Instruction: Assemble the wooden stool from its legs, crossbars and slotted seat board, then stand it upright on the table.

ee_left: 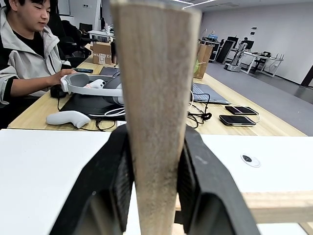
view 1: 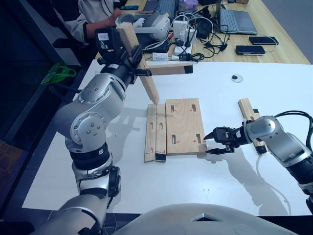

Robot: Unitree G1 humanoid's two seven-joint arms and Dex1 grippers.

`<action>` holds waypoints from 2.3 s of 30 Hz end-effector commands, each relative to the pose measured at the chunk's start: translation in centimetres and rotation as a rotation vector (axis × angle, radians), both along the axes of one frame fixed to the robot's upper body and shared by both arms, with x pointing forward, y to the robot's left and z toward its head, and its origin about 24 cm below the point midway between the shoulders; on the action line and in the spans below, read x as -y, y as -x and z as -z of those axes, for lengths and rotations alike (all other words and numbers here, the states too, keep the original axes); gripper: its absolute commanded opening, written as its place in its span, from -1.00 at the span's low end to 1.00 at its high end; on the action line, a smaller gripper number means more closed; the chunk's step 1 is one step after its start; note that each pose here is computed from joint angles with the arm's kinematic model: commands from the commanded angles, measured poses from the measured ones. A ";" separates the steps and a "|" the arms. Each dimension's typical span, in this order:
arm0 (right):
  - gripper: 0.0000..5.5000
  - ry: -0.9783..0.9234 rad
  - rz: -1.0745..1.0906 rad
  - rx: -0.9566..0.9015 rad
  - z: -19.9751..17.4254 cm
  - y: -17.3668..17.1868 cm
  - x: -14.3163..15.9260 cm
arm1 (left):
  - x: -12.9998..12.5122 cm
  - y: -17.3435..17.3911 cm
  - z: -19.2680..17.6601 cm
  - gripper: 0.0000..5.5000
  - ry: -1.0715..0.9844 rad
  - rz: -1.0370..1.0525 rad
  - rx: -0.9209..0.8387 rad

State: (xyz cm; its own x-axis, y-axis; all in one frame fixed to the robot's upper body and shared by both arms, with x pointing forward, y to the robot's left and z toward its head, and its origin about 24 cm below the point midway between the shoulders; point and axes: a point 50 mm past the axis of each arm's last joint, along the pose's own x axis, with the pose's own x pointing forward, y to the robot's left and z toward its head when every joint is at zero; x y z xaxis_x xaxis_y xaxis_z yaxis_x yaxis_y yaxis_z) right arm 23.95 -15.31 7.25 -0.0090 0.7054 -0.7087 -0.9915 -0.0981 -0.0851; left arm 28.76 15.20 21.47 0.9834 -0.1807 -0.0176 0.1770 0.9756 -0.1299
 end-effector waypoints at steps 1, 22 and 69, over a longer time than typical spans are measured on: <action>-0.06 0.034 -0.073 0.034 -0.5 -0.4 -0.1 | 0.1 -0.3 -0.8 -0.63 -0.007 0.002 0.027; -0.06 0.114 0.083 0.139 2.9 -3.7 -2.1 | 0.5 -0.7 -0.8 -0.63 -0.001 0.001 0.026; -0.06 -1.135 1.093 0.203 -9.9 2.6 2.4 | -0.1 2.8 7.2 -0.63 0.131 -0.190 -0.166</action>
State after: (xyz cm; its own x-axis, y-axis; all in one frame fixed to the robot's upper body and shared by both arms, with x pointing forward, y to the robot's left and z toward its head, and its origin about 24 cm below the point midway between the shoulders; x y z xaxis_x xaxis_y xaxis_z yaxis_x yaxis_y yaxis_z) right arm 22.18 -17.44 17.05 0.8610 0.4515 0.2341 -0.5029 0.8248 0.2585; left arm 25.93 14.75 15.18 0.9920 -0.0402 -0.1199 -0.0003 0.9475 -0.3198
